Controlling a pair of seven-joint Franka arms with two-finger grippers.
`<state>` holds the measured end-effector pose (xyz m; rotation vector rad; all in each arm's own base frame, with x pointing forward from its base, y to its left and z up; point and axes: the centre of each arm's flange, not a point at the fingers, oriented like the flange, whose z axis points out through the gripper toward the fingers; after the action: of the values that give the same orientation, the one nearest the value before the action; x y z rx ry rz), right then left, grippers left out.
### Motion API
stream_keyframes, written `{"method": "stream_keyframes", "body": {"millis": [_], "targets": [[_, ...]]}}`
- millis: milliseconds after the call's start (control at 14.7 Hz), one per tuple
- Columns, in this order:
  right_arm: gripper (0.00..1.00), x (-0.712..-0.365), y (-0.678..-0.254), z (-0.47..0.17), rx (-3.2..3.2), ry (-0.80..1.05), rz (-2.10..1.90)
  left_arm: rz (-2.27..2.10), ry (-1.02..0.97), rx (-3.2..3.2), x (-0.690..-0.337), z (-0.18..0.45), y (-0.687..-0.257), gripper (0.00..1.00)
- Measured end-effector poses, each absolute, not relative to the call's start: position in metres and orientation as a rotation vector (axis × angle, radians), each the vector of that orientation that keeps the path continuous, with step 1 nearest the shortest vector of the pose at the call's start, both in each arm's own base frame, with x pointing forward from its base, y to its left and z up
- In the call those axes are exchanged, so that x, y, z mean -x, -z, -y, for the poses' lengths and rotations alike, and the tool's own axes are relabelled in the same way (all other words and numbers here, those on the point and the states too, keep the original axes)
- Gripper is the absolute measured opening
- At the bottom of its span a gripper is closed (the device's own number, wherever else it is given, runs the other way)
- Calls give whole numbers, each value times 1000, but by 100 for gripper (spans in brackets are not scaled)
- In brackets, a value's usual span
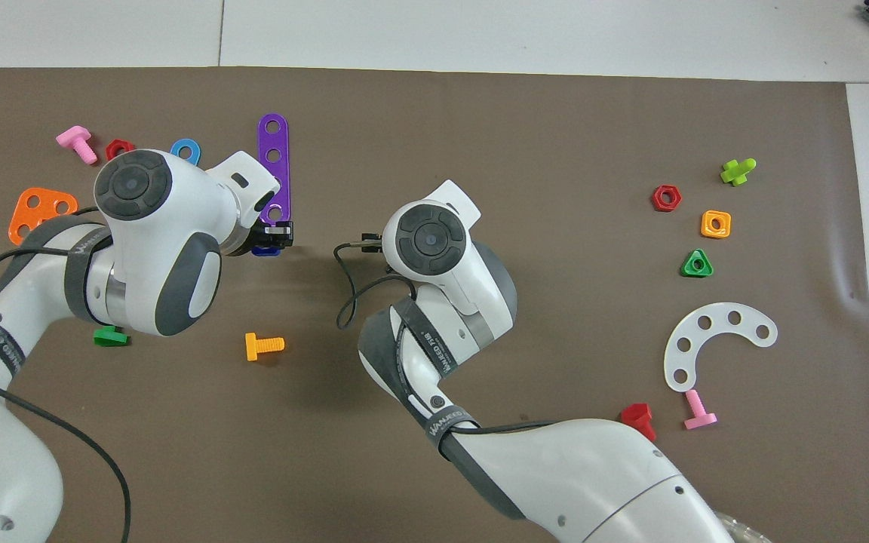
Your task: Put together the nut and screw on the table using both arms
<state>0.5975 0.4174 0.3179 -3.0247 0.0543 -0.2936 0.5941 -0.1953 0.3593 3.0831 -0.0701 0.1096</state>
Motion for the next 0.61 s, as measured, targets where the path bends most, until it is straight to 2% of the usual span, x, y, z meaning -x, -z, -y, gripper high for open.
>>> {"method": "stream_keyframes", "body": {"millis": [136,341,614], "targets": [[99,-604,-333,-405,3032,292,-84,99,-105,-3078,-596,221,-366,47],[100,-621,-399,-345,3018,303,-182,83,-78,-3073,-596,270,-385,47],[100,-634,-477,-209,3044,267,-174,3,-86,-3046,-600,335,-378,47]]}}
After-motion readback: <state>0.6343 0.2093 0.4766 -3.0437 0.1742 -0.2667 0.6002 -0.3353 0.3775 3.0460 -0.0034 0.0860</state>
